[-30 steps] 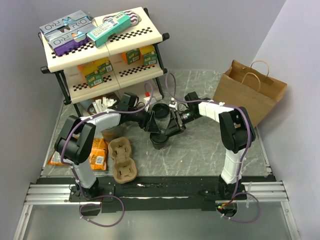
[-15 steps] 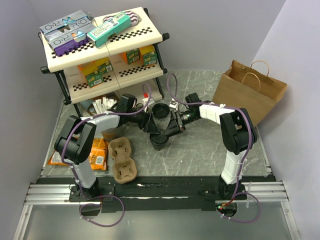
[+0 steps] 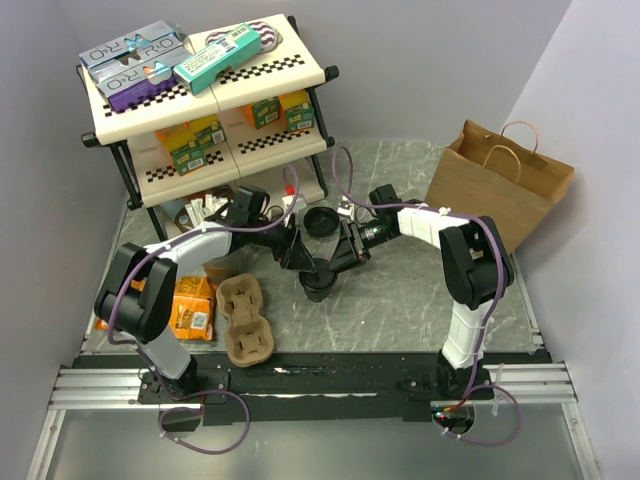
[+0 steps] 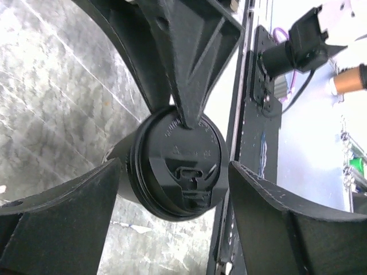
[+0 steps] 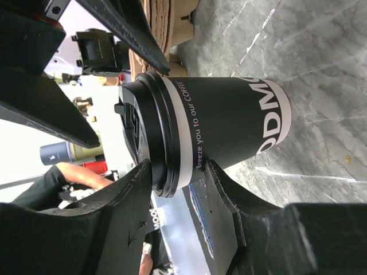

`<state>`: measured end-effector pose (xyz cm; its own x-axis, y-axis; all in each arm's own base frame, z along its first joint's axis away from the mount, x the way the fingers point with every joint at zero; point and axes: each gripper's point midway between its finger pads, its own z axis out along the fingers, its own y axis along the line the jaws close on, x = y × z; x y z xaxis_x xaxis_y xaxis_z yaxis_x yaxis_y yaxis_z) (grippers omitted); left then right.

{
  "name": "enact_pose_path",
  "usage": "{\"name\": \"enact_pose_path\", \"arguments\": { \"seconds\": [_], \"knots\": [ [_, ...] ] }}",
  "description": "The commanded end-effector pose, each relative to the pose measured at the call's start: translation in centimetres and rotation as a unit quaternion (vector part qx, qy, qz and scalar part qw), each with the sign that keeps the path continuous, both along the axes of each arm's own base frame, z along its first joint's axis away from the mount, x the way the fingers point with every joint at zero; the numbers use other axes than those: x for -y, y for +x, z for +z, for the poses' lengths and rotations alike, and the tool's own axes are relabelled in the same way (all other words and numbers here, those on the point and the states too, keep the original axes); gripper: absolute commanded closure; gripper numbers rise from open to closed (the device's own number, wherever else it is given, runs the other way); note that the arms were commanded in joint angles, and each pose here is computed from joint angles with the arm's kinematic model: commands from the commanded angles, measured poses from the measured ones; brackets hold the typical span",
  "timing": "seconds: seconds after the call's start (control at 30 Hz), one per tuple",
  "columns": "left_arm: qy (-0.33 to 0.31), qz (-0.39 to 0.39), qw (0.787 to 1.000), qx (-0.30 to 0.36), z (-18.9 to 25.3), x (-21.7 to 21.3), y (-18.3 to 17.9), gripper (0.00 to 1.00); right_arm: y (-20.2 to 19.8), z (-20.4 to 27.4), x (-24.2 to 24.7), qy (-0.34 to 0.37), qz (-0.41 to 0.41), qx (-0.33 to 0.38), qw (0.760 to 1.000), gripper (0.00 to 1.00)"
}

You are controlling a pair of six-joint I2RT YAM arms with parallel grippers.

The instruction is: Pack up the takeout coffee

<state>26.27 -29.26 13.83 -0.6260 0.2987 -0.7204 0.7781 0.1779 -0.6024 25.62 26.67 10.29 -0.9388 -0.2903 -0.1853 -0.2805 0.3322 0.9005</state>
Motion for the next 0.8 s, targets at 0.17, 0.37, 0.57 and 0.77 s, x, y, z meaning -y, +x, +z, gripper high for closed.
{"name": "enact_pose_path", "arguments": {
  "seconds": [0.17,0.37,0.57,0.77],
  "knots": [
    [0.013,-0.056,0.998,0.036,-1.1,0.3,-2.2,0.02,1.1,-4.4,0.9,-0.092,-0.003,0.049,0.995,0.53],
    [0.035,-0.036,0.998,0.035,-2.8,0.8,-2.0,0.03,1.3,-4.5,0.8,-0.092,-0.003,0.050,0.995,0.53],
    [0.046,-0.024,0.999,0.016,-4.5,0.7,-1.9,0.06,1.0,-4.7,0.9,-0.092,-0.002,0.046,0.995,0.53],
    [0.034,-0.021,0.999,-0.001,-5.9,0.8,-2.4,0.08,0.6,-5.3,0.9,-0.086,0.002,0.042,0.995,0.52]
  ]
}}
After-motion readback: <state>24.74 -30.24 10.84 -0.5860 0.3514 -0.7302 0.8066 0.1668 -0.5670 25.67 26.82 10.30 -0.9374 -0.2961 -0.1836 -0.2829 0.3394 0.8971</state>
